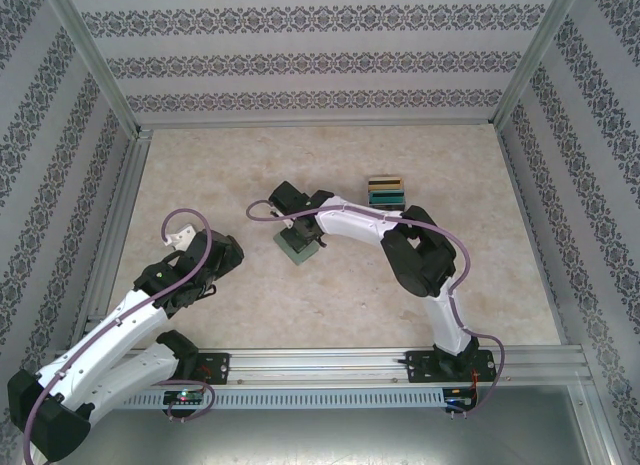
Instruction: Take the credit cards out of the card holder
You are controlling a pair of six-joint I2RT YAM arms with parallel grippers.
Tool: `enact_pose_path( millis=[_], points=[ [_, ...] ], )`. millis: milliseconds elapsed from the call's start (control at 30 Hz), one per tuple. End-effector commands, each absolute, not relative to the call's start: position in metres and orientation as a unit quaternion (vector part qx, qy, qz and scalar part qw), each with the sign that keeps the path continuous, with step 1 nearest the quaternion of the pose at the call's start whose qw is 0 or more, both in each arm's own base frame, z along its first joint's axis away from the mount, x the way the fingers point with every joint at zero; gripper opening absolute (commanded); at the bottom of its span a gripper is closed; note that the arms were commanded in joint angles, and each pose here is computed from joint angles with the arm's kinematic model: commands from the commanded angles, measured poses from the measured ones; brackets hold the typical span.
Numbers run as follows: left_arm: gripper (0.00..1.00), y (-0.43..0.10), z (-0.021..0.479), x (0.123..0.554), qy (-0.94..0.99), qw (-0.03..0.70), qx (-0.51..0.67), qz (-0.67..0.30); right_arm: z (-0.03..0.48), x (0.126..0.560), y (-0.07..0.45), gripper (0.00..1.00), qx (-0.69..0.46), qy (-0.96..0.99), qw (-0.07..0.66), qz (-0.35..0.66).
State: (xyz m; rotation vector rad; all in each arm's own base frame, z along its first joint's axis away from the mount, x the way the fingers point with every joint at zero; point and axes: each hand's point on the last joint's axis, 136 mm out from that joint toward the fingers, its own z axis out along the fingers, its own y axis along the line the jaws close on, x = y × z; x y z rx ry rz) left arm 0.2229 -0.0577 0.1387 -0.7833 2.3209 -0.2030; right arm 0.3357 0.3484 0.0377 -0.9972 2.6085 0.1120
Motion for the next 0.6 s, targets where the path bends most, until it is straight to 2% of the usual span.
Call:
enact_pose_path(
  millis=[0, 133, 233, 400, 533, 567],
  points=[
    [1.00, -0.065, 0.137, 0.226, 0.897, 0.330, -0.280, -0.091, 0.035, 0.326, 0.345, 0.00, -0.341, 0.927, 0.147, 0.050],
    [1.00, -0.092, 0.138, 0.237, 0.902, 0.319, -0.254, -0.145, 0.059, 0.316, 0.358, 0.00, -0.306, 0.933, 0.148, 0.115],
    [0.95, -0.113, 0.135, 0.245, 0.902, 0.302, -0.243, -0.189, 0.076, 0.308, 0.368, 0.00, -0.276, 0.935, 0.146, 0.169],
    [0.77, -0.147, 0.124, 0.257, 0.906, 0.259, -0.223, -0.248, 0.082, 0.296, 0.375, 0.00, -0.231, 0.938, 0.128, 0.223],
    [0.70, -0.166, 0.118, 0.265, 0.912, 0.233, -0.206, -0.269, 0.084, 0.294, 0.372, 0.00, -0.182, 0.940, 0.124, 0.262],
    [0.62, -0.171, 0.118, 0.267, 0.911, 0.229, -0.201, -0.278, 0.085, 0.294, 0.370, 0.00, -0.177, 0.939, 0.128, 0.264]
  ],
)
